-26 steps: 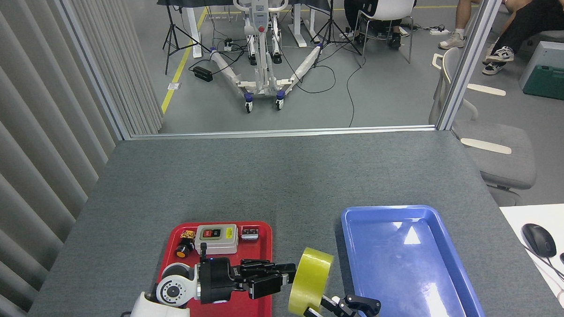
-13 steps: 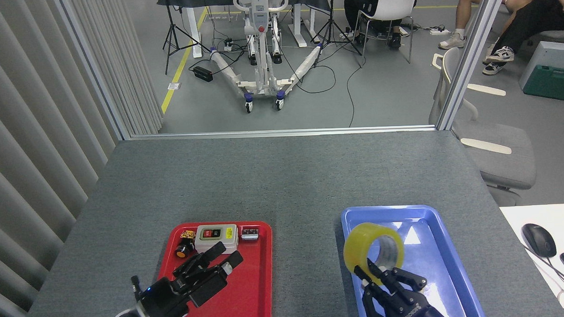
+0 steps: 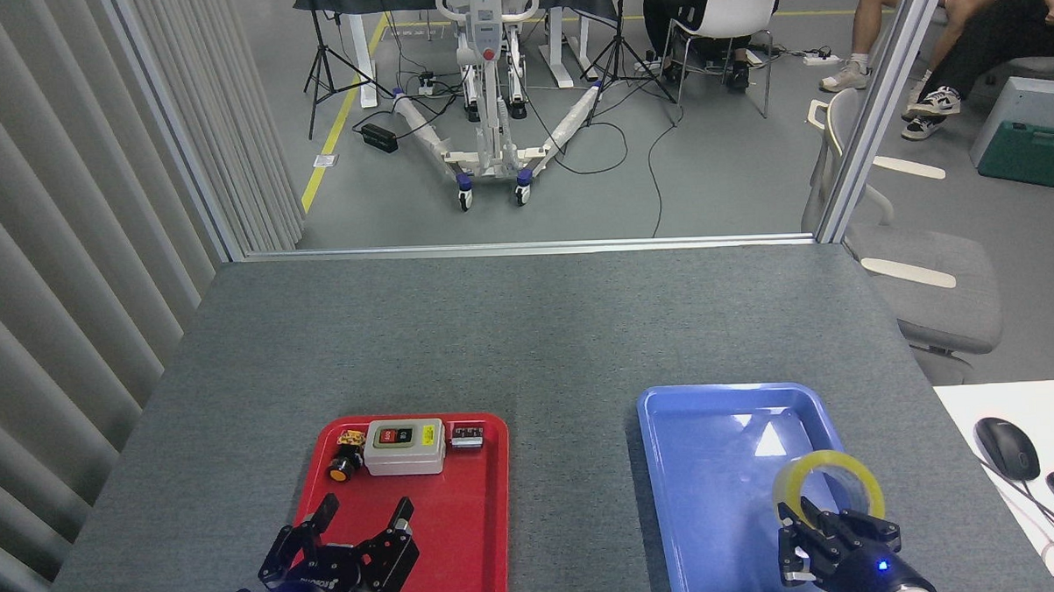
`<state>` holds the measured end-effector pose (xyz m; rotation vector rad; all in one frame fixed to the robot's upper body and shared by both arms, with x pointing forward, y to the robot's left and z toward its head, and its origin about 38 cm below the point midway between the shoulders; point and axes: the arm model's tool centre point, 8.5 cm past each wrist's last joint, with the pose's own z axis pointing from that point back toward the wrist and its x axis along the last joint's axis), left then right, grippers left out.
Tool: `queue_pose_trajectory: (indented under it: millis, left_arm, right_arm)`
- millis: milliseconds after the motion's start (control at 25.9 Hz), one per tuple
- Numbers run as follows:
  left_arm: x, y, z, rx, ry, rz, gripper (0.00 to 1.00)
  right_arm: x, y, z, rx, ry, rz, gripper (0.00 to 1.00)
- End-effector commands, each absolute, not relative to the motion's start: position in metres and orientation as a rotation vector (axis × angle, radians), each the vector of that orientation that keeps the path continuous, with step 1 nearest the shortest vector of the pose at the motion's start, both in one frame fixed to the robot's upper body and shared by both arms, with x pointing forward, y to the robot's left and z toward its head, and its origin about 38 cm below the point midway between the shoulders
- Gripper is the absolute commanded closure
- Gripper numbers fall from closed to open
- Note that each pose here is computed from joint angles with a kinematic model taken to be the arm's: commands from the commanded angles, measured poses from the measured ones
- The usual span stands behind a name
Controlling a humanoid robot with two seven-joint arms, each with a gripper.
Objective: Place and move tape with both arms
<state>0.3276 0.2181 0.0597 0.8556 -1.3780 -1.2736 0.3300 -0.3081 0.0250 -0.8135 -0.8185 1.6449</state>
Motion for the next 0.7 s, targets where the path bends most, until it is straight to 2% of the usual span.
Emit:
queue_pose_trajectory:
  millis: [0, 39, 77, 193, 348, 541, 657]
  left_arm:
    - [0.335, 0.223, 0.064, 0.933, -1.37, -1.276, 0.0]
    - [0.335, 0.224, 0.067, 0.971, -1.386, -1.274, 0.0]
    - [0.337, 0.225, 0.07, 1.008, -1.402, -1.267, 0.0]
    - [0.337, 0.228, 0.074, 1.055, -1.411, -1.261, 0.0]
    - [0.338, 0.235, 0.078, 1.094, -1.4, -1.279, 0.0]
    - [0.339, 0.241, 0.079, 1.13, -1.369, -1.282, 0.0]
    - [0.339, 0.241, 0.078, 1.131, -1.362, -1.277, 0.0]
  right_arm:
    - [0.329, -0.31, 0.017, -0.782, -0.756, 1.618, 0.44]
    - [0.329, -0.309, 0.017, -0.78, -0.759, 1.621, 0.17]
    - [0.329, -0.309, 0.018, -0.785, -0.767, 1.619, 0.01]
    - [0.329, -0.307, 0.021, -0.781, -0.806, 1.605, 0.0]
    - [0.333, -0.306, 0.033, -0.817, -0.967, 1.493, 0.0]
    - [0.334, -0.323, 0.063, -1.091, -1.246, 1.228, 0.0]
    - [0.33, -0.328, 0.073, -1.216, -1.314, 1.095, 0.0]
